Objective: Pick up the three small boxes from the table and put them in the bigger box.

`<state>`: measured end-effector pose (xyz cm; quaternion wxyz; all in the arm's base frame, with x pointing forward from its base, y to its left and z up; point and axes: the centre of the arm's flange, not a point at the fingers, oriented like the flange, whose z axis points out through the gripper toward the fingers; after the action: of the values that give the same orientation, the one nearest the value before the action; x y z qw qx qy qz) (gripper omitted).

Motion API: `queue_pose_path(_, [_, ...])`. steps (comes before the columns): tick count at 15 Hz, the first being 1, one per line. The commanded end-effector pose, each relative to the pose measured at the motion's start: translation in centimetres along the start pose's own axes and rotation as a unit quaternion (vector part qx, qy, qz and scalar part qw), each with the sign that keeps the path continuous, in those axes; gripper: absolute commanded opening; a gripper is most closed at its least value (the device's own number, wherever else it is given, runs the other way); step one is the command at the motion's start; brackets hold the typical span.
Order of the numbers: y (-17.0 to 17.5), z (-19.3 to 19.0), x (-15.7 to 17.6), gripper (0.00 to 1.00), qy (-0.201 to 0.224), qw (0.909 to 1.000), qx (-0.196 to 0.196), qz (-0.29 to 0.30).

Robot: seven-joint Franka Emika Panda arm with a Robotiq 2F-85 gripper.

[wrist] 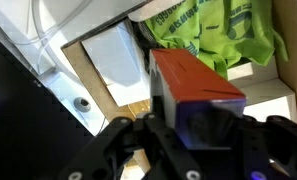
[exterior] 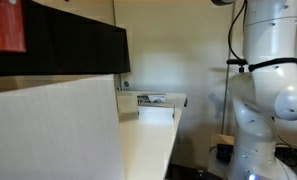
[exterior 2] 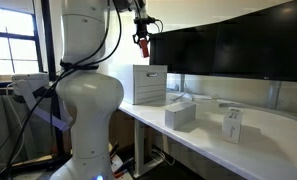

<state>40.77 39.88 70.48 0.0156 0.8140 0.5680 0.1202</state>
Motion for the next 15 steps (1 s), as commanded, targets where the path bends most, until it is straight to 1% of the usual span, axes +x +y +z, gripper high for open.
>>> queue_pose_path(1, [-0.1,1.7,4.5,0.19,-0.012,0.9994,0.023,-0.024])
queue_pose_path(4, [-1.2,3.9,6.6,0.19,-0.014,0.9978,0.044,-0.047])
queue_pose_path(7, [-2.0,4.9,8.1,0.19,-0.013,0.996,0.06,-0.065])
queue_pose_path(8, [-2.2,5.1,8.6,0.69,-0.015,0.9957,0.063,-0.066])
queue_pose_path(9, [-2.5,5.0,8.8,0.69,-0.015,0.9952,0.062,-0.074])
queue_pose_path(12, [-2.5,4.3,9.3,0.87,-0.012,0.9955,0.054,-0.077])
queue_pose_path(13, [-2.3,3.7,9.1,0.94,-0.009,0.996,0.048,-0.075])
queue_pose_path(15, [-1.7,2.5,8.7,1.0,-0.002,0.9969,0.037,-0.069])
